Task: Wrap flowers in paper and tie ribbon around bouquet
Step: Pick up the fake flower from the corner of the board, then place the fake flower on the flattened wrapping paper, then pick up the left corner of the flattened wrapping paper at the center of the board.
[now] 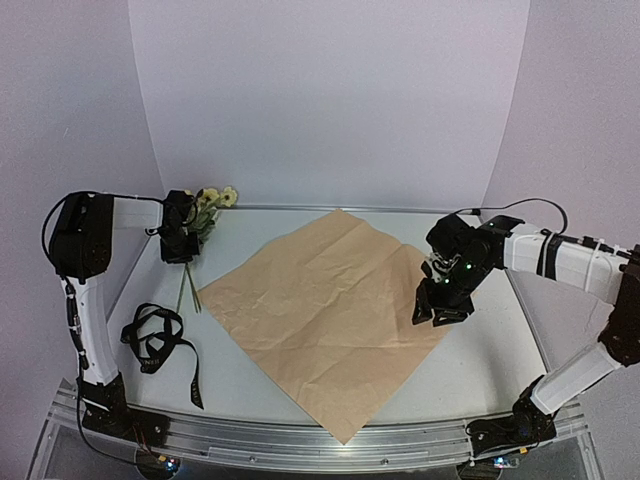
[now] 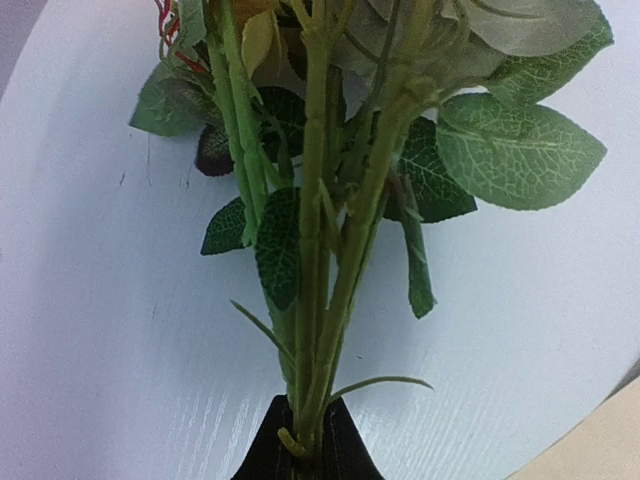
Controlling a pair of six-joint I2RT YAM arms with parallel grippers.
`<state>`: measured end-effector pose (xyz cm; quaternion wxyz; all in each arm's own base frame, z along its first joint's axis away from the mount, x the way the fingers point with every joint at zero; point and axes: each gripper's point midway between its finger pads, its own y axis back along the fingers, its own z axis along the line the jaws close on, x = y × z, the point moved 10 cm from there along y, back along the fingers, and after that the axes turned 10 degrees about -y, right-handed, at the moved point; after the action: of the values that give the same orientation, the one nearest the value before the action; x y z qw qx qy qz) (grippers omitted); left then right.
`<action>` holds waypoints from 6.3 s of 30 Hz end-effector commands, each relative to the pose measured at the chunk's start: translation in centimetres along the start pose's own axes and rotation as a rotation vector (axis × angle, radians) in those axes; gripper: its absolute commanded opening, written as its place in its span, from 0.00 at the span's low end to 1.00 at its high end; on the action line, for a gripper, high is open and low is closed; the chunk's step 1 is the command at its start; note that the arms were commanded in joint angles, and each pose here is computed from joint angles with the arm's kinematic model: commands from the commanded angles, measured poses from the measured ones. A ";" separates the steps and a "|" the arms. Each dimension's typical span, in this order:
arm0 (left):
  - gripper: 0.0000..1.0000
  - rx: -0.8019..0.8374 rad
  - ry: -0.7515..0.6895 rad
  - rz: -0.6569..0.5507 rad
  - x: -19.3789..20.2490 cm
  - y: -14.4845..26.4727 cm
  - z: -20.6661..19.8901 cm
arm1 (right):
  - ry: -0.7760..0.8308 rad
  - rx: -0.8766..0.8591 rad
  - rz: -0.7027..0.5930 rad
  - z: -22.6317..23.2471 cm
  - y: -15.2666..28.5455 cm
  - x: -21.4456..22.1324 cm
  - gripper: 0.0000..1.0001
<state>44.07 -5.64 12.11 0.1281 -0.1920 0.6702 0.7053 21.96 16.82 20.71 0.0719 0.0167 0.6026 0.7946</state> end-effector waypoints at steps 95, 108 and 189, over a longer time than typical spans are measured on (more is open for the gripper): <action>0.85 0.526 0.208 0.072 19.9 11.9 -11.3 | 0.305 0.067 0.072 0.6 -3.7 5.4 0.70; 0.71 0.422 0.387 0.060 20.5 10.1 -10.8 | 0.308 0.098 0.040 0.2 -3.8 5.4 0.70; 0.00 0.565 0.467 0.190 18.7 12.9 -7.7 | 0.936 -0.131 -0.113 14.8 -4.5 8.1 0.57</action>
<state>21.95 -15.28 14.09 -0.0315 -0.2674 0.8321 0.4848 17.28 35.39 15.84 -0.1669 -0.2941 0.5738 0.7459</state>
